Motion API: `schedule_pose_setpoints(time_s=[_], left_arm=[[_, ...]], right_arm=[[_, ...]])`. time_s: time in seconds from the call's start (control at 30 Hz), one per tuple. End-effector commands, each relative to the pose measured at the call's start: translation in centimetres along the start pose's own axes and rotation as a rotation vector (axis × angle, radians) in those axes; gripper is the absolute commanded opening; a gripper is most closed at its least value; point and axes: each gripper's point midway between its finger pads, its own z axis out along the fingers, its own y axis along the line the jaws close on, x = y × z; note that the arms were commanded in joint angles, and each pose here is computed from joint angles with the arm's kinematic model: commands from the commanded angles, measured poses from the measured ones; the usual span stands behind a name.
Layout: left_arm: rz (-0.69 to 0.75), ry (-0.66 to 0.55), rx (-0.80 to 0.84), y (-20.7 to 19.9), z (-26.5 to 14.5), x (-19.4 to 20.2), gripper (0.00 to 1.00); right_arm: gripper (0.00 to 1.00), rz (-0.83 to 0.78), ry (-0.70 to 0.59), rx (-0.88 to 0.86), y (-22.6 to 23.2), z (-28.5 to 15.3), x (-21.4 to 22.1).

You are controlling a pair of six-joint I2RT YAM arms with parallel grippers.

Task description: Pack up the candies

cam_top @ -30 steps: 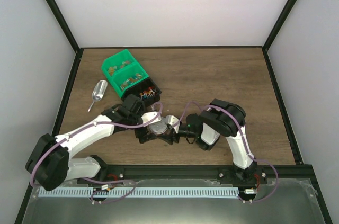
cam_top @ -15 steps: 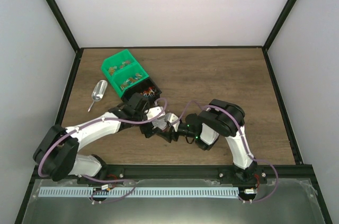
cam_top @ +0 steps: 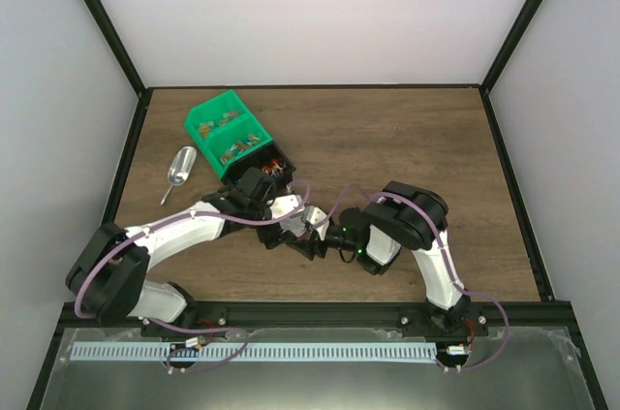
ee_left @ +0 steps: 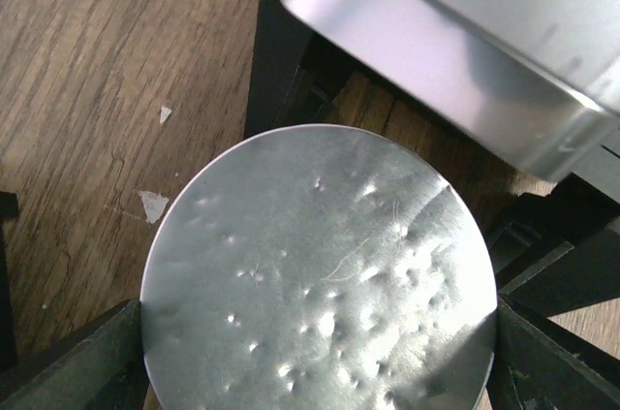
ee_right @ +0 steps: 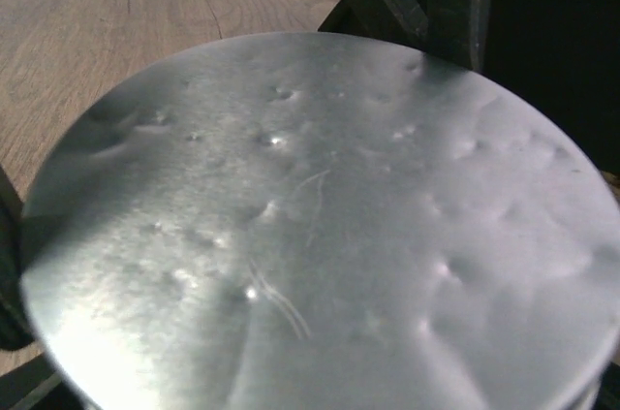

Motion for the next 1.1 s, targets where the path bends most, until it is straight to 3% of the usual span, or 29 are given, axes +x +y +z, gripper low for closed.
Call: schedule_pose_setpoints(time_s=[0.0,0.33,0.5,0.6,0.87,1.07], left_arm=[[0.153,0.079,0.109,-1.7,0.7,1.4,0.73],[0.405,0.173,0.231,-1.8,0.8,3.4,0.73],[0.469,0.158,0.252,-1.6,0.7,2.7,0.85],[0.425,0.13,0.244,-0.9,0.1,1.8,0.99],[0.228,-0.027,0.11,-0.2,-3.9,-0.8,1.0],[0.013,-0.065,-0.017,1.7,-3.3,-1.1,1.0]], right_arm=[[0.79,0.042,0.108,-0.035,0.9,-0.1,3.2],[0.79,-0.006,0.086,-0.11,2.5,-1.0,2.3],[0.79,0.002,0.092,-0.125,2.7,-0.9,2.7],[0.79,0.004,0.102,-0.103,2.2,-0.7,2.8],[0.79,0.102,0.122,-0.034,0.8,0.2,3.6],[0.79,0.138,0.105,0.04,-0.3,0.5,3.9]])
